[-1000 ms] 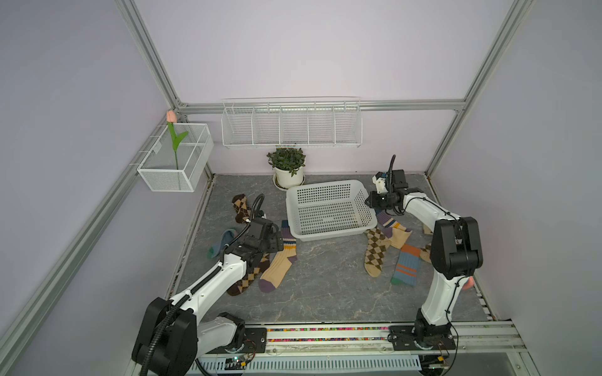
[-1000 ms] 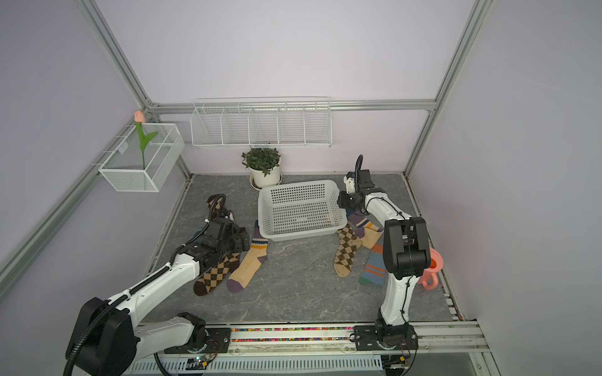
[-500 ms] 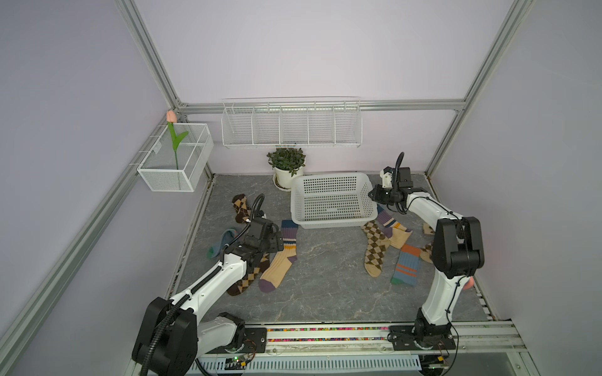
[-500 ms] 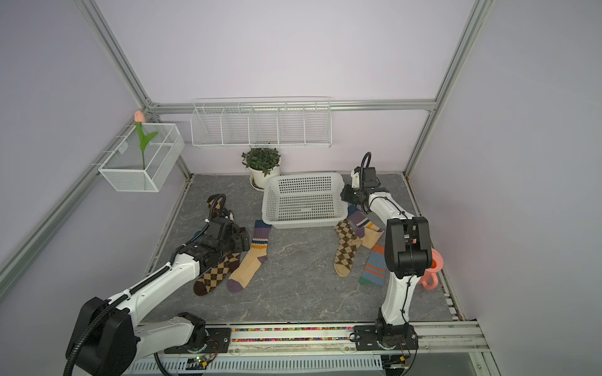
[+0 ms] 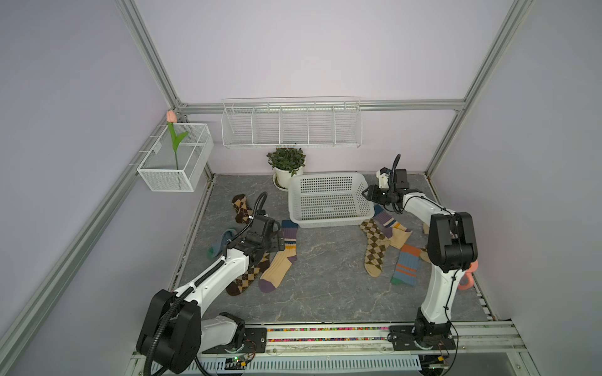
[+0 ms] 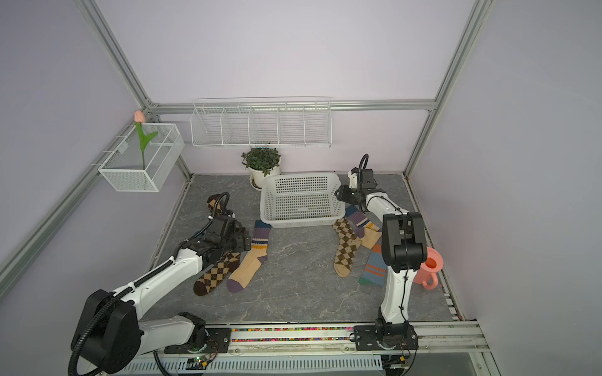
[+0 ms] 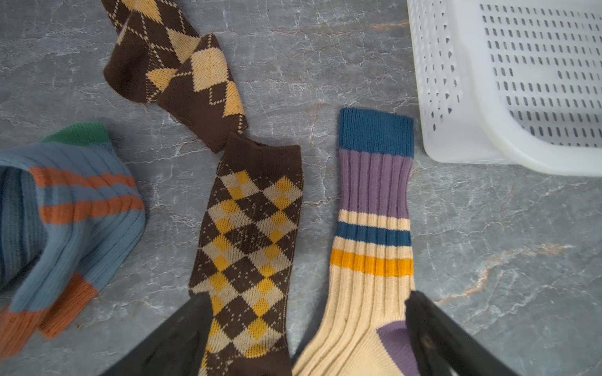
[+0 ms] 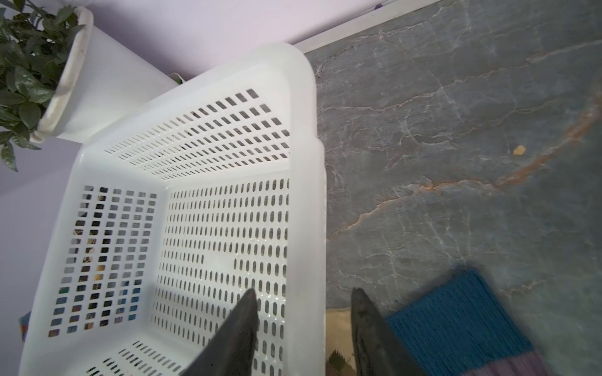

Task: Place the socks together as a pair
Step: Adjust the bin at the center of the board, then move the sock to the center of the board.

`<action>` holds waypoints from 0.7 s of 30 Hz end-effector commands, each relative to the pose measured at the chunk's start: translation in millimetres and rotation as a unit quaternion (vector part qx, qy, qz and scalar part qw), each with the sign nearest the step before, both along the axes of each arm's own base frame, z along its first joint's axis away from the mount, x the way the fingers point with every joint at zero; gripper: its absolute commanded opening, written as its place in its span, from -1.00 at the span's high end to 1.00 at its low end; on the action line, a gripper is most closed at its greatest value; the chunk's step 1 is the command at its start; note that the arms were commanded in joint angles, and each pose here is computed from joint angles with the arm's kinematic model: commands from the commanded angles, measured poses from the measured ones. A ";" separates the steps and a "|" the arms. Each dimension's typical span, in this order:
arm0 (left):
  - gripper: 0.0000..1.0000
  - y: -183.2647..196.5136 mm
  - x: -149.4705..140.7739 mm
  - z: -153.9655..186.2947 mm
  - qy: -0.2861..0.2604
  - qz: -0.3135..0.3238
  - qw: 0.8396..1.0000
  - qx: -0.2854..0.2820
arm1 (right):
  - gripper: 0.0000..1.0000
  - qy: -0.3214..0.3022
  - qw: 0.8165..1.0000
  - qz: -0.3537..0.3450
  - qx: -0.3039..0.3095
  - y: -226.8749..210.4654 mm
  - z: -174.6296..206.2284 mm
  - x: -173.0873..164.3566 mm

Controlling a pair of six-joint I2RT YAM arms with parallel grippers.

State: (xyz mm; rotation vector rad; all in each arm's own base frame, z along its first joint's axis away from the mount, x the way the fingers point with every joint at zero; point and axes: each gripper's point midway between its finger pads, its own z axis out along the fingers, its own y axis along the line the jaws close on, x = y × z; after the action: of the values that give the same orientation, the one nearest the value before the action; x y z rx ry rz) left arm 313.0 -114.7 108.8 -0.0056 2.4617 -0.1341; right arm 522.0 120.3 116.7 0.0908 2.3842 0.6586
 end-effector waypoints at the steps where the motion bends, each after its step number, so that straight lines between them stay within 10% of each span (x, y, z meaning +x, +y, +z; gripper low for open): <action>1: -0.89 -6.2 -4.5 6.3 0.024 -0.018 1.000 0.001 | -0.09 -0.064 0.997 -0.013 -0.039 -15.2 61.8 -16.8; 21: -0.44 -33.9 -42.3 -59.8 0.160 -0.058 0.985 -0.007 | -0.19 -0.110 0.990 0.067 -0.061 9.5 122.1 -199.6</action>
State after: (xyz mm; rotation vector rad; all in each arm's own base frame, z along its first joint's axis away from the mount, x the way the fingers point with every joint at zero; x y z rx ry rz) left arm 281.9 -150.3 53.2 0.1433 2.7495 -0.2115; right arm 341.1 127.3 239.1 -0.1533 2.2206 0.5452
